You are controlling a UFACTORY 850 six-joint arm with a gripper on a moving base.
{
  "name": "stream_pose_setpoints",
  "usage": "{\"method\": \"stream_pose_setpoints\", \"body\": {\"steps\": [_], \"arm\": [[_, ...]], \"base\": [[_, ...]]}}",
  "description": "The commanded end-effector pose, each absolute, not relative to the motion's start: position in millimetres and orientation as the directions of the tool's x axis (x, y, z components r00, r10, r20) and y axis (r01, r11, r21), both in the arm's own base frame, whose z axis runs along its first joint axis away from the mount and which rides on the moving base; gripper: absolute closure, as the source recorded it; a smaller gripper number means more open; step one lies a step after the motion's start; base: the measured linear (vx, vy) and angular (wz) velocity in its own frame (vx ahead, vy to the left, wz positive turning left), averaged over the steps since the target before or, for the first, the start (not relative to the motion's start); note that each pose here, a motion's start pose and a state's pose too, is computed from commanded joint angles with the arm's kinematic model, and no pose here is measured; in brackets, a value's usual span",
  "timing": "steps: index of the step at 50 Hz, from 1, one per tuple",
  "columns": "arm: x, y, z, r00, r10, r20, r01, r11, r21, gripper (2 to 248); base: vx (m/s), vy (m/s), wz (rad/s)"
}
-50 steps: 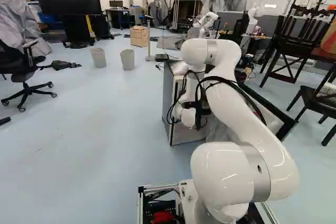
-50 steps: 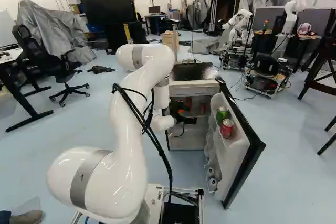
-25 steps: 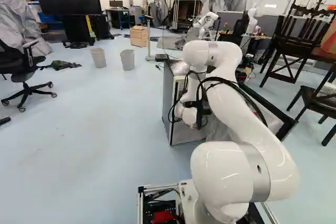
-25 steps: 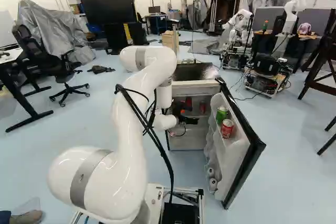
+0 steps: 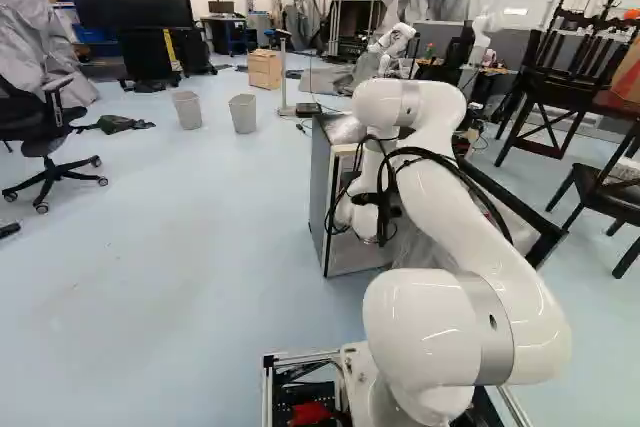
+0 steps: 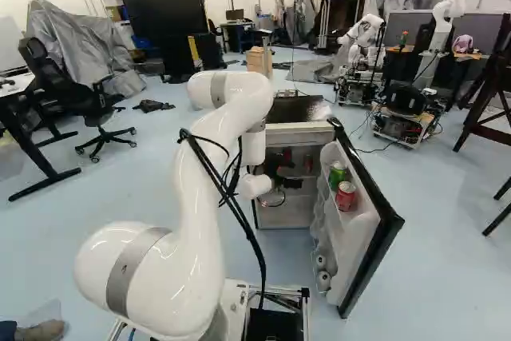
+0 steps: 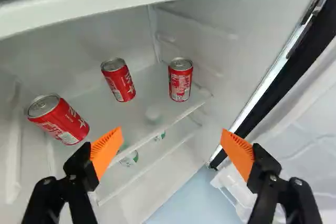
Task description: Grab a drink from the fridge
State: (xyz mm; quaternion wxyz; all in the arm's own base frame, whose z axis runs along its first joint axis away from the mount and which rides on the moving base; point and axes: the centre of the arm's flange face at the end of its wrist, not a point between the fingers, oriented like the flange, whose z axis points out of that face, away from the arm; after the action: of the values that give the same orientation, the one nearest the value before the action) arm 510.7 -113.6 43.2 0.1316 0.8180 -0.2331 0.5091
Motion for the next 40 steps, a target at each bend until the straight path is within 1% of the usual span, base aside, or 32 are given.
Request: {"method": "stream_pose_setpoints", "body": {"steps": [28,40], "arm": [[519.5,-133.0,38.7,0.371,-0.242,0.896,-0.48,-0.876,-0.038,3],[526.7,-143.3,23.7,0.364,-0.244,0.899,-0.485,-0.874,-0.041,3]], "base": [[0.0,0.0,0.0],[0.0,0.0,0.0]]}}
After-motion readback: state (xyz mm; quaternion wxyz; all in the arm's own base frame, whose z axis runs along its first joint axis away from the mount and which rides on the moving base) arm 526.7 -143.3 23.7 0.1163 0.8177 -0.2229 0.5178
